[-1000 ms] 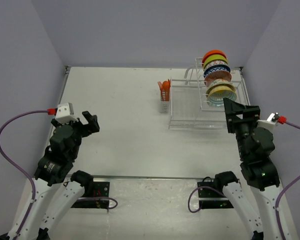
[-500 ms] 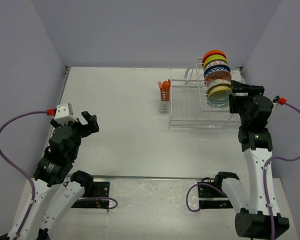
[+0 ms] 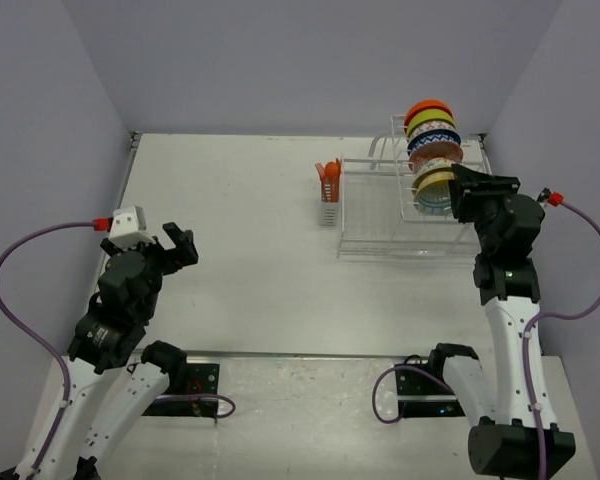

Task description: Unload the bowls from the dish rack

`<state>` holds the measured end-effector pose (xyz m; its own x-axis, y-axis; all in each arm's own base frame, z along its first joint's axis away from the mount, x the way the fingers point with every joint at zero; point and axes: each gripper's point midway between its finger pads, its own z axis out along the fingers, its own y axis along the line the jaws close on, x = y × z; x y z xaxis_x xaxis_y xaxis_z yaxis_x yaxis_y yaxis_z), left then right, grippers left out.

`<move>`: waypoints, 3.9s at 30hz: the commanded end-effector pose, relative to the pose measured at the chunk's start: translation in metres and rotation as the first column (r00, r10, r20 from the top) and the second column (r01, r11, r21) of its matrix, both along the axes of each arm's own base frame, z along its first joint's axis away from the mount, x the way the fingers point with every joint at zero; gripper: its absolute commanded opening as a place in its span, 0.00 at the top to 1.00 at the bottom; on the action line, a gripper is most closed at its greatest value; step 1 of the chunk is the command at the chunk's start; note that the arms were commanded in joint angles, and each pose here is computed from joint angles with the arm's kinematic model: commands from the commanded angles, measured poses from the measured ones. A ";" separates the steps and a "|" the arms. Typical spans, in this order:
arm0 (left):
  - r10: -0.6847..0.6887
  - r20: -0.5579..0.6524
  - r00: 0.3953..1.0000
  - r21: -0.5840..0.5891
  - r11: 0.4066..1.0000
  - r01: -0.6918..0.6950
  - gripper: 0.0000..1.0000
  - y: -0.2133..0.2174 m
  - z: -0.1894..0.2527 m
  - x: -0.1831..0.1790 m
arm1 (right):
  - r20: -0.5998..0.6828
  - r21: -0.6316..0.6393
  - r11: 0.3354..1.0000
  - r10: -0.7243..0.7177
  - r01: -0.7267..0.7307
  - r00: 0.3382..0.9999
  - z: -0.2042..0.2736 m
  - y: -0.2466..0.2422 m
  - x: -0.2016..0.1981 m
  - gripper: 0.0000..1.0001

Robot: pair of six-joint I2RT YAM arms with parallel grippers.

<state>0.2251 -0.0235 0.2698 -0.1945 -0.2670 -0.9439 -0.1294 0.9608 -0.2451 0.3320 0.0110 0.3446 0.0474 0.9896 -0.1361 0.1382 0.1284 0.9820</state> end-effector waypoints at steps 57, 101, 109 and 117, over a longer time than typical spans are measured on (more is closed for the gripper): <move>-0.027 0.020 0.999 -0.006 1.000 0.027 0.00 -0.006 0.003 0.005 | 0.171 0.225 0.972 -0.113 0.073 0.979 0.057 -0.009 -0.046 1.00; -0.120 0.086 0.989 -0.093 0.987 0.128 0.00 -0.029 0.086 0.010 | -0.155 -0.948 0.019 0.843 -0.317 0.515 0.125 0.207 -0.116 1.00; -0.340 0.098 0.935 -0.120 0.929 0.350 0.00 -0.078 0.164 0.024 | -0.505 -0.816 -0.577 0.681 -0.037 0.531 0.003 0.277 -0.118 1.00; -0.612 -0.079 0.787 -0.284 0.771 0.570 0.00 -0.147 0.070 0.033 | -0.525 -0.805 -0.592 0.729 0.021 0.440 -0.021 0.309 -0.138 1.00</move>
